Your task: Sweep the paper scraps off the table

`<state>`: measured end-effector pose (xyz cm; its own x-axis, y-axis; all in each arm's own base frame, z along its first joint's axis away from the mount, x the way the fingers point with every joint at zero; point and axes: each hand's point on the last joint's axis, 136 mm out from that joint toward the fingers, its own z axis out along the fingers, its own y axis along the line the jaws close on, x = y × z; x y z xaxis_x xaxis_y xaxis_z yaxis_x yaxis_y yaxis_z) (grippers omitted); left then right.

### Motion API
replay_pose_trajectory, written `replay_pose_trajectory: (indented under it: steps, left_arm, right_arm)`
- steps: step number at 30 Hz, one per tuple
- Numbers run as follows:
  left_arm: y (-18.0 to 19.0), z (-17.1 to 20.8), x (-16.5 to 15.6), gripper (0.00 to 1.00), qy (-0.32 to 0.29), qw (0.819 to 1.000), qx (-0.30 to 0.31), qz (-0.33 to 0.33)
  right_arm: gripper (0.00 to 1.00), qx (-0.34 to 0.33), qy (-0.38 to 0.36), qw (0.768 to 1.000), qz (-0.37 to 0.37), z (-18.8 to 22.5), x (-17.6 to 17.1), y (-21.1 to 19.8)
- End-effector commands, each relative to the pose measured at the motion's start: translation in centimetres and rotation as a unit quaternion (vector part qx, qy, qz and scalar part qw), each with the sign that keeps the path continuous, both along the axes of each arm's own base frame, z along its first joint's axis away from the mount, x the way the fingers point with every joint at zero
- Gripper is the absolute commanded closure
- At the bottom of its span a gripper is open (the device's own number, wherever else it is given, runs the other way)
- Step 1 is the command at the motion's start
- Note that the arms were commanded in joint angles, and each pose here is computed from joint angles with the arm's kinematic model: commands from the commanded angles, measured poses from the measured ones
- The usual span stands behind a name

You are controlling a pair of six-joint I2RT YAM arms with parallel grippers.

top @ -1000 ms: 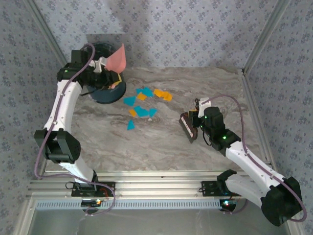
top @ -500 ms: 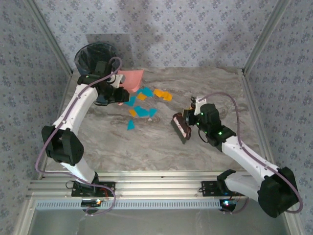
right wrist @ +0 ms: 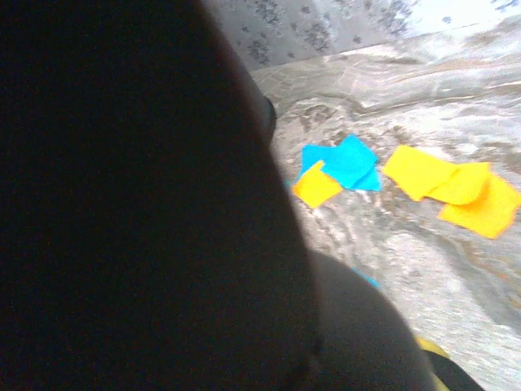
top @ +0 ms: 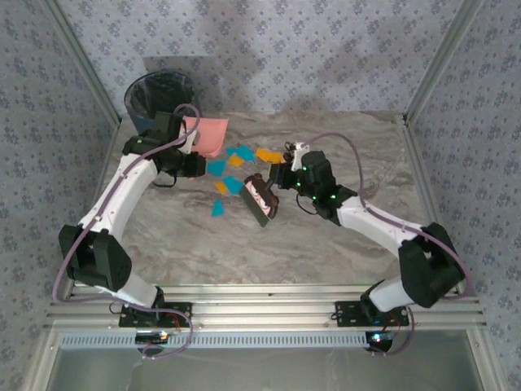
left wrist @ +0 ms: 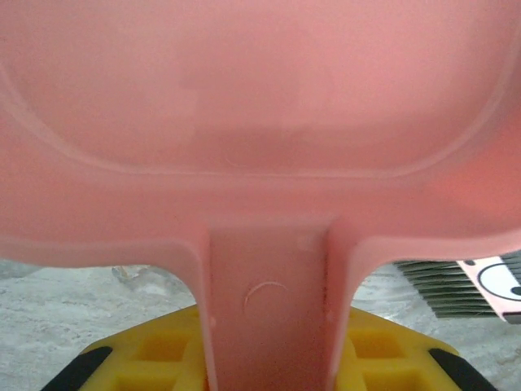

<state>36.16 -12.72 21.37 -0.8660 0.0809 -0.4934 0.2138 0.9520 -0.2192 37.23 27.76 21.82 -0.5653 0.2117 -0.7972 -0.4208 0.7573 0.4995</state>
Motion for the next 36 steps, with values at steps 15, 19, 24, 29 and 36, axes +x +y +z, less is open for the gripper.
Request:
replay_pose_trajectory:
  steps: [15,19,24,29,36]
  left_arm:
    - [1.1,1.1,0.5,1.00,-0.035,0.999,0.023,0.017]
    - [1.0,1.0,0.4,1.00,-0.032,0.999,0.022,0.015]
    - [1.0,1.0,0.5,1.00,-0.031,0.999,0.023,0.014]
    - [0.9,0.8,0.4,1.00,-0.026,0.999,0.023,0.013]
    - [0.9,0.7,0.4,1.00,-0.024,0.999,0.022,0.012]
  right_arm:
    - [1.00,0.154,0.051,0.987,0.013,-0.1,6.7,11.9]
    - [1.00,0.165,0.071,0.984,0.000,-2.1,7.9,13.0]
    - [1.00,0.152,0.077,0.985,-0.025,-3.9,8.5,12.2]
    - [1.00,0.137,0.084,0.985,-0.055,-5.3,8.8,9.8]
    - [1.00,0.104,0.093,0.985,-0.105,-7.4,8.2,4.3]
